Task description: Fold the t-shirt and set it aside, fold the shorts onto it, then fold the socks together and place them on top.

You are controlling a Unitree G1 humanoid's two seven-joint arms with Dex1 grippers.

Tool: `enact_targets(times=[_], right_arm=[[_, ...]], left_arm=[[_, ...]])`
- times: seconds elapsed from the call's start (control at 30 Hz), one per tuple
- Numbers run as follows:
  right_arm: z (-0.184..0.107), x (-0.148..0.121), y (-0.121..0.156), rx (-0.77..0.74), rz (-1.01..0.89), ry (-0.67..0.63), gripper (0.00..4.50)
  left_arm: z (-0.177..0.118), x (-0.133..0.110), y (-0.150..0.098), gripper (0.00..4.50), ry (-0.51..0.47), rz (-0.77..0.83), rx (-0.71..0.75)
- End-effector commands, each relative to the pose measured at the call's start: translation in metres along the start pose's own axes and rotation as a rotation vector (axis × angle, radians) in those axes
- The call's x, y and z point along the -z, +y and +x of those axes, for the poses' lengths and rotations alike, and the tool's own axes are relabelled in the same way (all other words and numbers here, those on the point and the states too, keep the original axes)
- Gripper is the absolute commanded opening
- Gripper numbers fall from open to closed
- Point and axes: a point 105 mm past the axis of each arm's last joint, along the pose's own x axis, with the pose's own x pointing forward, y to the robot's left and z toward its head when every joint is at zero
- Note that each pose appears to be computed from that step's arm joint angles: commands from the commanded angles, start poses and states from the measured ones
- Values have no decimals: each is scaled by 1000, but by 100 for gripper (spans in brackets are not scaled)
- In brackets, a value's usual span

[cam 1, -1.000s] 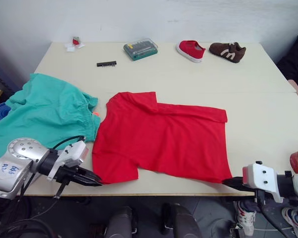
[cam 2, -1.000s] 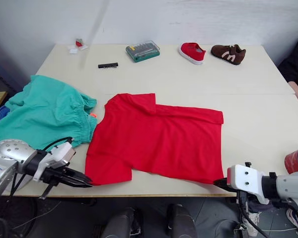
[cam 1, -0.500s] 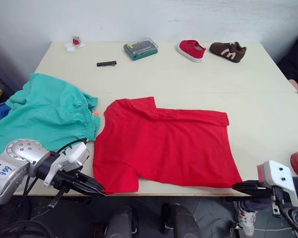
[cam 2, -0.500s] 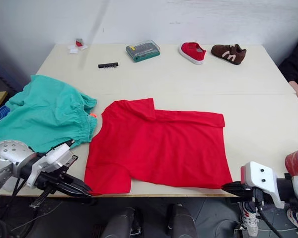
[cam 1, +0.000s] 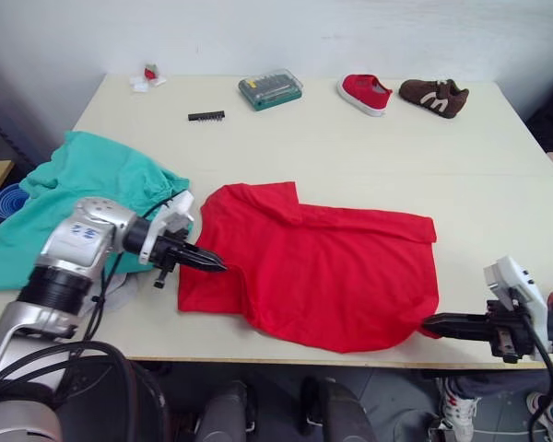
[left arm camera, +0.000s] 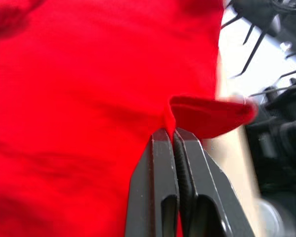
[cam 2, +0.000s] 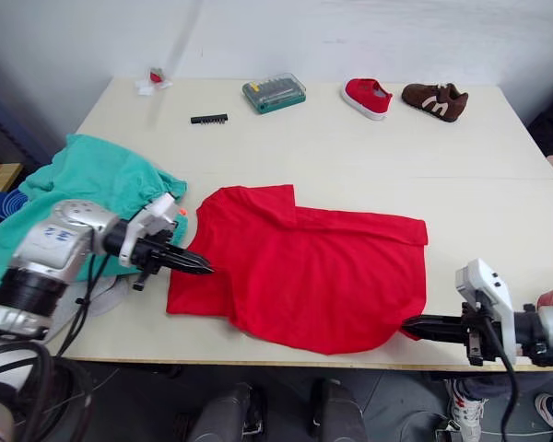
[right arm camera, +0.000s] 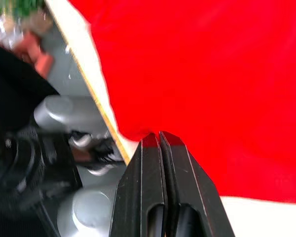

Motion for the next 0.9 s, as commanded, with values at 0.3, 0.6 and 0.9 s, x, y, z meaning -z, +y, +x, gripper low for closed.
enact_targets(times=[0.3,0.6,0.9], right_arm=[[-25,27,-26,131,123,10,2],[-29,36,-27,128,87,54,2],[-9,1,-17,54,-132,24,2]], left_arm=[[-11,-7,18,0,20,66,-62],[-23,7,22,0,30,26,-119],[-21,0,26,0,-8,43,-135]])
